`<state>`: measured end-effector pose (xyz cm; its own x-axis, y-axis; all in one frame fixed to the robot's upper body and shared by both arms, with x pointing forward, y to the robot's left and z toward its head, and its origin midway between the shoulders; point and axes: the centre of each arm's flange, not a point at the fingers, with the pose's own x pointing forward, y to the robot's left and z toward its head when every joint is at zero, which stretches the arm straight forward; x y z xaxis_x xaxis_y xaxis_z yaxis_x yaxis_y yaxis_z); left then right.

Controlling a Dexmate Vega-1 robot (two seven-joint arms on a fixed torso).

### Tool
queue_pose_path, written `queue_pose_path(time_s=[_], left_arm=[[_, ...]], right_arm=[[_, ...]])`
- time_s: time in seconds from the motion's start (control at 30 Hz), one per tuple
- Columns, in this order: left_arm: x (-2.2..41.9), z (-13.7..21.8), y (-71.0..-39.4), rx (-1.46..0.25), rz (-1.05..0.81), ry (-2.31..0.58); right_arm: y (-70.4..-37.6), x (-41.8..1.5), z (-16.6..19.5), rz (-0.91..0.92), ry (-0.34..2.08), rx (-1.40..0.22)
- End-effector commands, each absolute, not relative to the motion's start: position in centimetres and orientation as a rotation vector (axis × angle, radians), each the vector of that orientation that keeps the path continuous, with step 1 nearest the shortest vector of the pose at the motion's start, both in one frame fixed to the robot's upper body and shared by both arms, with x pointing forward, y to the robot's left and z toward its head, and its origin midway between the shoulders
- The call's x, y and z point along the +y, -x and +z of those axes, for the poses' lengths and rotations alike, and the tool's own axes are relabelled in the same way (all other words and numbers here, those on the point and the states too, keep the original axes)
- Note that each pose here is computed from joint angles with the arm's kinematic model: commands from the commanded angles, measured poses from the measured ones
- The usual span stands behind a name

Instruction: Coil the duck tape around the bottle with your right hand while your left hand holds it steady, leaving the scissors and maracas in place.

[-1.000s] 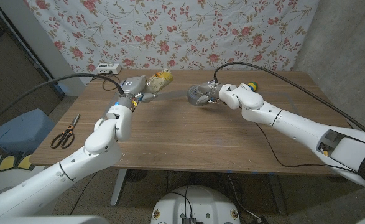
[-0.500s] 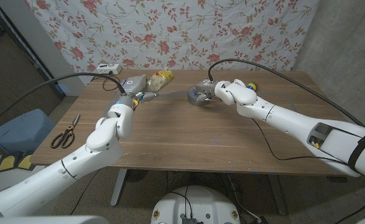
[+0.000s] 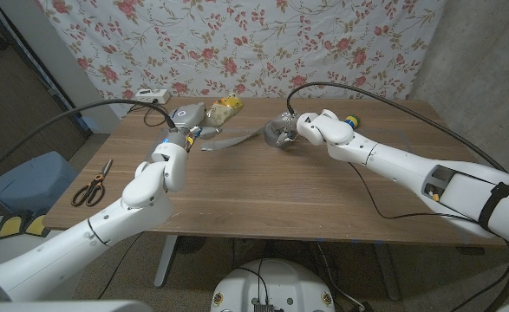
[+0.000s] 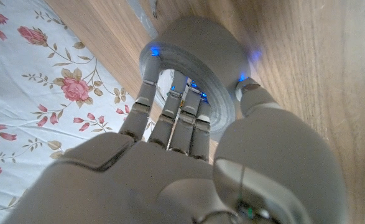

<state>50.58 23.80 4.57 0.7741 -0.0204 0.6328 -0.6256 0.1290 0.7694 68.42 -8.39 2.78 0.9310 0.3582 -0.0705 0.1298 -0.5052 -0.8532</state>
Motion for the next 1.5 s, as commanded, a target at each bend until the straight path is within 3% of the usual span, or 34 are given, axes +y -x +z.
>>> queue_pose_path(time_s=[0.03,0.47,0.8,1.03,1.5], left_arm=[[23.7,4.7,-50.8,-0.568,0.472,-1.390],[23.6,4.7,-50.8,-0.587,0.477,-1.385],[23.4,4.7,-50.5,-0.600,0.478,-1.385],[23.4,4.6,-50.4,-0.603,0.480,-1.382],[23.7,4.6,-50.5,-0.608,0.482,-1.378]], right_arm=[[-69.3,-9.9,2.8,0.322,2.011,-0.301],[-67.0,-11.6,8.0,0.395,1.813,-0.257],[-67.1,-12.7,11.3,0.717,1.584,-0.062],[-66.9,-13.3,12.0,0.798,1.432,-0.143],[-69.4,-17.2,12.0,0.951,0.806,-0.271]])
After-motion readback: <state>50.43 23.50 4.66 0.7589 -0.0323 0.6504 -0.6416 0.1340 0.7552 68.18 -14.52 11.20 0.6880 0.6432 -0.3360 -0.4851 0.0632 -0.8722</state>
